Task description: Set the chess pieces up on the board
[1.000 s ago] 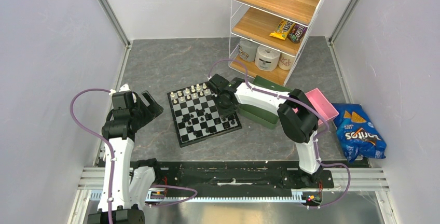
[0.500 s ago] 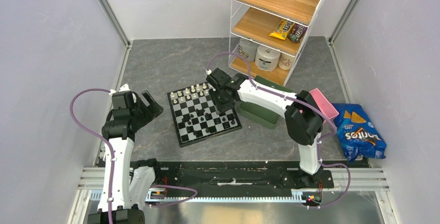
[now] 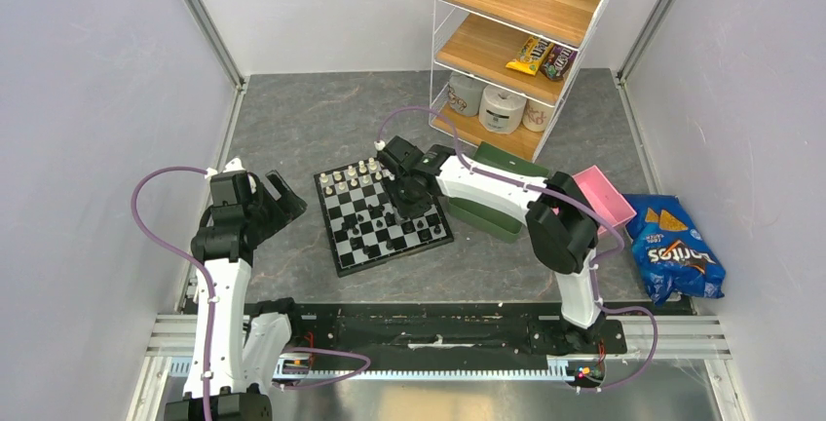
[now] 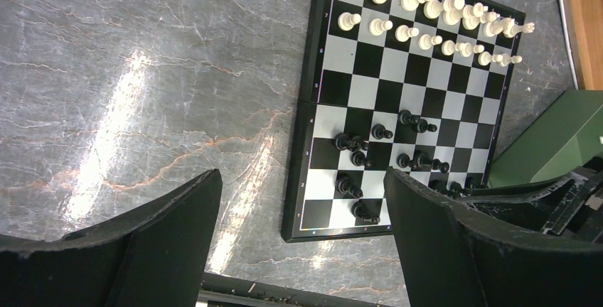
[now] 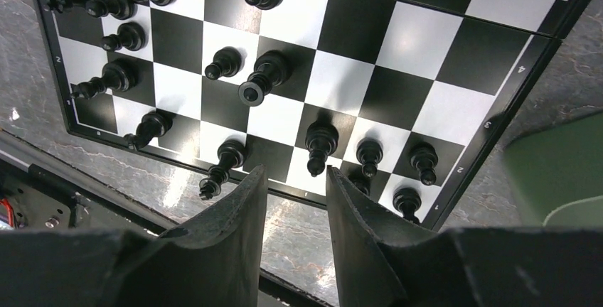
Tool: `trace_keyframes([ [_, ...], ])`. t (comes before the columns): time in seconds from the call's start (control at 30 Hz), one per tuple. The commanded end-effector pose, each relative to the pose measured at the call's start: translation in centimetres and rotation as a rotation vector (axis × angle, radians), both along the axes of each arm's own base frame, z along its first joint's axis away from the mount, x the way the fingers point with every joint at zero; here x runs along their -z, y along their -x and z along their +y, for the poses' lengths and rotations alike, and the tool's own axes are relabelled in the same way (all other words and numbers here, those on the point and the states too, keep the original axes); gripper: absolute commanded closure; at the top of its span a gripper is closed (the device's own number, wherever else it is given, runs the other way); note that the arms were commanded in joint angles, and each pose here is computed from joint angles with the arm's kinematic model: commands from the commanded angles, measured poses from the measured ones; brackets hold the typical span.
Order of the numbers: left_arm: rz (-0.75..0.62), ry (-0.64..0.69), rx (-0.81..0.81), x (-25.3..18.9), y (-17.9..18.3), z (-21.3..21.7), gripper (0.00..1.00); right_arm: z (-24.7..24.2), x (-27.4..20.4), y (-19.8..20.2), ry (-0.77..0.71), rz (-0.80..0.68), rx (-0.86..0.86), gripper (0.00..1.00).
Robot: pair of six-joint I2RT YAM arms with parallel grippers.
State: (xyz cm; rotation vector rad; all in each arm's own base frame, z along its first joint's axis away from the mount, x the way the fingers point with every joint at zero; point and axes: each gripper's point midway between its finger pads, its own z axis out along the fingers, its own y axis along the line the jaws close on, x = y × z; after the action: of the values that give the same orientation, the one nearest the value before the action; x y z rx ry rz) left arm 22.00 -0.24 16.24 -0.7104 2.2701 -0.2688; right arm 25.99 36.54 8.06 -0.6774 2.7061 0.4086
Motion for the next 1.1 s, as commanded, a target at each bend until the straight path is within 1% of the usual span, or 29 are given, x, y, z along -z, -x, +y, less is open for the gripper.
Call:
trace_keyframes([
  [0.0,-0.037,0.012,-0.008,-0.6,-0.6,-0.1,0.09,1.2,-0.3,-0.6,-0.023,-0.010,0.001,0.58],
  [0.2,-0.035,0.013,-0.008,-0.5,-0.6,-0.1,0.09,0.8,0.4,-0.8,0.012,-0.012,0.007,0.58],
  [0.3,-0.033,0.013,-0.009,-0.5,-0.6,-0.1,0.09,0.8,0.6,-0.7,0.013,-0.006,0.005,0.61],
  [0.53,-0.032,0.013,-0.007,-0.5,-0.6,-0.1,0.09,0.7,0.8,-0.4,0.018,0.001,0.001,0.70],
  [0.67,-0.035,0.013,-0.008,-0.5,-0.6,-0.1,0.09,0.6,1.0,-0.2,0.026,0.005,-0.002,0.71],
  [0.9,-0.033,0.014,-0.008,-0.5,-0.6,-0.1,0.09,0.6,1.0,0.5,0.036,0.008,-0.014,0.83],
  [1.07,-0.033,0.015,-0.007,-0.5,-0.6,-0.2,0.09,0.5,0.8,0.9,0.040,0.007,-0.016,0.87],
])
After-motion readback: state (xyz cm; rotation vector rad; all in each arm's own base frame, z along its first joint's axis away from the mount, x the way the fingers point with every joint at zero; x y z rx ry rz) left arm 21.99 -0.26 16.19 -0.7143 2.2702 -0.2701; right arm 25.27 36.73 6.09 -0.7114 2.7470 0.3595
